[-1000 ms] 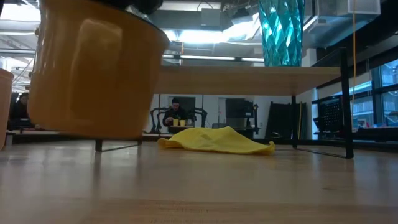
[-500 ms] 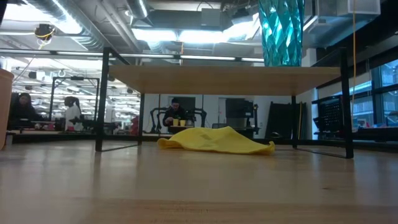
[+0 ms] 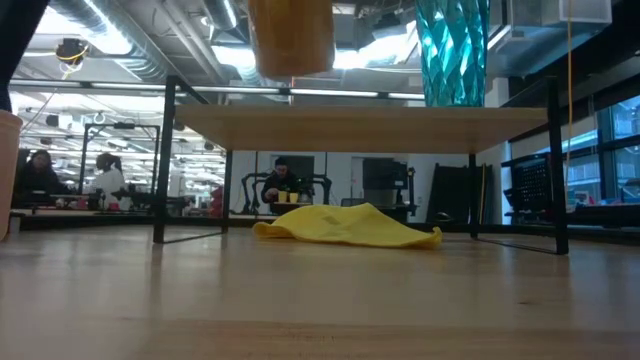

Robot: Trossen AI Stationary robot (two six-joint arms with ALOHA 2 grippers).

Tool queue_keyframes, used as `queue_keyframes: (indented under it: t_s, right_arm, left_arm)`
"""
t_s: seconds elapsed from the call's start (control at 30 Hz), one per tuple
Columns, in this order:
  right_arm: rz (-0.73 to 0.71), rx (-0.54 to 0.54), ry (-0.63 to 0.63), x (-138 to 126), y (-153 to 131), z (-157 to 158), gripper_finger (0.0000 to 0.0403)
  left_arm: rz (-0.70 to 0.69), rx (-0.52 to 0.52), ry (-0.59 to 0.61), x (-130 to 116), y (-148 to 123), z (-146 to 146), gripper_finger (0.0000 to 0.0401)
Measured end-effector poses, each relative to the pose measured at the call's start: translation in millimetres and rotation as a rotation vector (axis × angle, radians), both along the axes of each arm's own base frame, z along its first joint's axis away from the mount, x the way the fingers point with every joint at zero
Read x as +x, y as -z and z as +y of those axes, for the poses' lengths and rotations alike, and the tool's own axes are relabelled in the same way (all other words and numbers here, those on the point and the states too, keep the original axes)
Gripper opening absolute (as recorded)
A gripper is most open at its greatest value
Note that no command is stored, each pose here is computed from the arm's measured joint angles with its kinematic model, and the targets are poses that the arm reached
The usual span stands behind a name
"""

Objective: Stack small to large cups/mugs on shelf
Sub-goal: Put the yellow mug on the shelf

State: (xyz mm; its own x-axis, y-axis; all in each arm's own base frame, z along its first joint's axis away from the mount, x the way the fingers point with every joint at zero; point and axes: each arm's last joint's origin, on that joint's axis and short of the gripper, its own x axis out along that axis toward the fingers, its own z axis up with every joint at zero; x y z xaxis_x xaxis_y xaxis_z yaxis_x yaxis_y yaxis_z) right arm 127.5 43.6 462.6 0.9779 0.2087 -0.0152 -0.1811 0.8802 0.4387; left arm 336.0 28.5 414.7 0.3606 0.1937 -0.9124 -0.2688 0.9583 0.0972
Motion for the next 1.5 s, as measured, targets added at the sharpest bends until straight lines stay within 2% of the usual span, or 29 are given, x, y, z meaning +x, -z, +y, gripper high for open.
queue_keyframes:
  t_s: [0.1,0.23,0.37,0.5,0.77,1.07,1.3,1.5]
  right_arm:
    - [0.024,0.023,0.045,0.3,1.9,-1.2,0.0168]
    - [0.071,0.082,0.168,0.5,6.0,-4.7,0.0168]
    - [0.100,0.142,0.333,0.0,9.8,-9.5,0.0168]
    - [0.088,0.162,0.389,-0.3,9.2,-11.1,0.0168]
    - [0.088,0.189,0.418,1.6,9.7,-11.1,0.0168]
    - [0.171,0.189,0.435,13.7,19.8,-6.6,0.0168]
    - [0.167,0.206,0.467,23.3,21.2,-3.8,0.0168]
    - [0.155,0.212,0.469,23.3,19.9,-3.9,0.0168]
  left_arm:
    - [-0.025,-0.023,0.026,0.5,-1.0,21.8,0.0014]
    - [-0.078,-0.066,0.070,4.1,-1.5,38.7,0.0014]
    - [-0.106,-0.113,0.102,7.7,0.1,44.5,0.0014]
    - [-0.068,-0.136,0.142,20.0,13.6,45.1,0.0014]
    - [0.023,-0.170,0.133,42.6,45.0,55.3,0.0014]
    - [-0.113,-0.196,0.109,42.4,22.5,68.7,0.0014]
    - [-0.072,-0.206,0.113,43.7,31.1,66.4,0.0014]
    - [-0.183,-0.227,0.154,54.4,29.0,66.0,0.0014]
